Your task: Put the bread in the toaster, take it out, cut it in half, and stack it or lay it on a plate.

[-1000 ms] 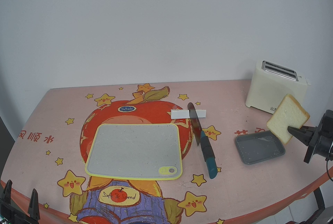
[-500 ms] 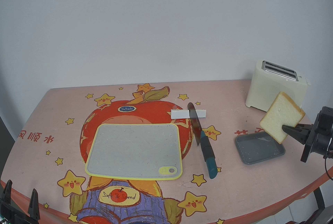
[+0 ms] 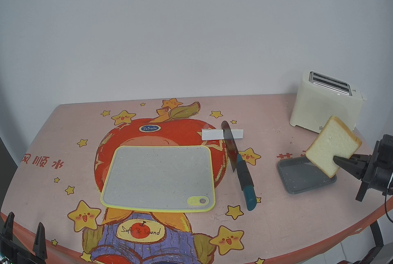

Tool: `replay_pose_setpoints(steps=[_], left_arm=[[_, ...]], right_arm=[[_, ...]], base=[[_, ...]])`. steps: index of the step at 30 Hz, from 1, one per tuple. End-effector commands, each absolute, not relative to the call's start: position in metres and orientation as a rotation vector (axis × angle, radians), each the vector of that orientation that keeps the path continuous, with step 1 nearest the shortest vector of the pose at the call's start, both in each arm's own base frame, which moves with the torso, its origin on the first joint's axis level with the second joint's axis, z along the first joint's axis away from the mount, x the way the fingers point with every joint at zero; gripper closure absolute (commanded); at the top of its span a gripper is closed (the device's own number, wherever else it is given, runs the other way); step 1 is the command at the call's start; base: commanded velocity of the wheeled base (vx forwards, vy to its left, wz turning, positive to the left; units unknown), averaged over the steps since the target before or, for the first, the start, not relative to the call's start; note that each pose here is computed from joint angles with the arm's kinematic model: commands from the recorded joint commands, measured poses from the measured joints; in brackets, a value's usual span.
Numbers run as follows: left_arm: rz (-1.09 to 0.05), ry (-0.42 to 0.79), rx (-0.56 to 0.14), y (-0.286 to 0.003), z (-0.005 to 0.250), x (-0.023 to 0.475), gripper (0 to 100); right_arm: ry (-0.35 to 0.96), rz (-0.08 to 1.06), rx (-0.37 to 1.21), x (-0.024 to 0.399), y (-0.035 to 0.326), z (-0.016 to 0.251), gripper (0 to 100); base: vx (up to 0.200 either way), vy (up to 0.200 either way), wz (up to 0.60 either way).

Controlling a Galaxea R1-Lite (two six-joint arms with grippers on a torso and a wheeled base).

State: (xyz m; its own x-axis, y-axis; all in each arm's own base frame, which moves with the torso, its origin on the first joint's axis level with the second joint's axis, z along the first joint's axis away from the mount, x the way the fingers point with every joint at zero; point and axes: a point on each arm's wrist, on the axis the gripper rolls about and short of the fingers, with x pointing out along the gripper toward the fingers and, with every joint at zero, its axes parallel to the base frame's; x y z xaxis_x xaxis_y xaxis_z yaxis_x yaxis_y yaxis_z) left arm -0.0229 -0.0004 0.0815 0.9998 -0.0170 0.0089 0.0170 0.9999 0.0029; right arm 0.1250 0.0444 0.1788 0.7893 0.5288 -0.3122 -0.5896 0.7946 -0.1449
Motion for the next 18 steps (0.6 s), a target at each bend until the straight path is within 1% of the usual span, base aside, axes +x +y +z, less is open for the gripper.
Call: replay_pose_setpoints(steps=[1, 9, 18], left_arm=[[-0.012, 0.003, -0.005, -0.0003, 0.0765, -0.0220, 0], [-0.002, 0.003, -0.009, -0.0001, 0.0765, -0.0220, 0], [-0.002, 0.003, -0.009, -0.0001, 0.0765, -0.0220, 0]], right_arm=[[0.234, 0.623, -0.243, 0.1190, 0.0449, 0.1822, 100], [0.247, 0.601, -0.249, 0.1209, 0.0456, 0.1807, 100], [0.247, 0.601, -0.249, 0.1206, 0.0455, 0.1805, 100]], base=[[0.000, -0.200, 0.00], [0.000, -0.200, 0.00], [0.000, -0.200, 0.00]])
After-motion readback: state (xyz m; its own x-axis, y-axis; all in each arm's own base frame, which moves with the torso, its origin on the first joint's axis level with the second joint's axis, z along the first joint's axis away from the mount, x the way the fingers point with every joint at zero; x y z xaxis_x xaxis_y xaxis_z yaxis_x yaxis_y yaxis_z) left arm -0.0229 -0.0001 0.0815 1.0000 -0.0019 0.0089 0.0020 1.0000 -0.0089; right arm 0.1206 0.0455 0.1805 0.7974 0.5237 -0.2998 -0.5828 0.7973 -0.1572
